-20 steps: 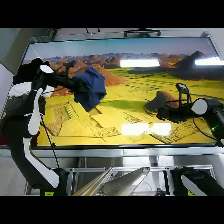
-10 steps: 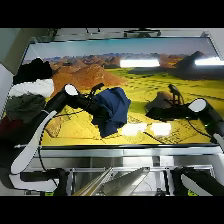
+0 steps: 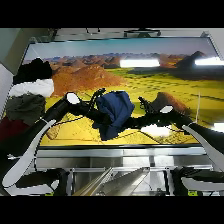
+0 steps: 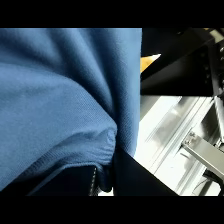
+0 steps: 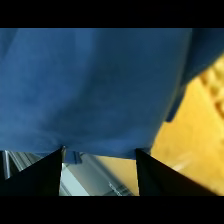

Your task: Fold the shirts.

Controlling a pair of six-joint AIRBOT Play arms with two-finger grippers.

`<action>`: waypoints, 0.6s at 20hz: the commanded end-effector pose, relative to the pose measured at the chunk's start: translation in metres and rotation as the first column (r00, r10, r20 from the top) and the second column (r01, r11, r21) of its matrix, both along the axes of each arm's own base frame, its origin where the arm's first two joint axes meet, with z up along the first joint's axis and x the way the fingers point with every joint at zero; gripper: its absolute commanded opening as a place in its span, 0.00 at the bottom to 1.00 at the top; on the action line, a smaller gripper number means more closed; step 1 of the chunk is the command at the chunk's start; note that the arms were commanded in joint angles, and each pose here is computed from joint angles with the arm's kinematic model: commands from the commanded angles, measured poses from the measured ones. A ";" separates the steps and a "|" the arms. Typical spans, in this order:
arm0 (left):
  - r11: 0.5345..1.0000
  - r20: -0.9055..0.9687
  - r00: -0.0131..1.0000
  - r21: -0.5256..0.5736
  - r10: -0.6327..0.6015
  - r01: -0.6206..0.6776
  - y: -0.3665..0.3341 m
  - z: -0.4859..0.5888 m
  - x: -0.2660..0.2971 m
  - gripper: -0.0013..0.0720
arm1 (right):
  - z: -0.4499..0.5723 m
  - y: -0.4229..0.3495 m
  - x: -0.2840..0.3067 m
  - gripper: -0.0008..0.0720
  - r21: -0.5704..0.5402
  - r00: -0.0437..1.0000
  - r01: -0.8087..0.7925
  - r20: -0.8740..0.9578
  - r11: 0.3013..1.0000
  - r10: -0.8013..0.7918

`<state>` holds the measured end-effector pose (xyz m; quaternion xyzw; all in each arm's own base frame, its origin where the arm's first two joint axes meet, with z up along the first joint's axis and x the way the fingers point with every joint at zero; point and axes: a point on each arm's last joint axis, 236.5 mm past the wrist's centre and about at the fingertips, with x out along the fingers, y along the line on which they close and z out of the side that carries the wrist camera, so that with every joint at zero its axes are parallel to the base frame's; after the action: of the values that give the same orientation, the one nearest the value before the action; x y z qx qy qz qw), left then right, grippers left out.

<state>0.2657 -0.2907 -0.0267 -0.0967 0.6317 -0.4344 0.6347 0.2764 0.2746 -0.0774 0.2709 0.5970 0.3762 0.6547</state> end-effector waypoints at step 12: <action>1.000 -0.034 0.999 0.002 0.027 -0.026 0.023 0.007 0.009 0.84 | 0.029 -0.019 0.024 0.56 0.113 0.996 0.030 0.079 0.993 -0.039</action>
<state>0.2736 -0.2819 -0.0257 -0.1011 0.6300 -0.4265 0.6411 0.2962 0.2705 -0.0650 0.2860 0.5545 0.3977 0.6728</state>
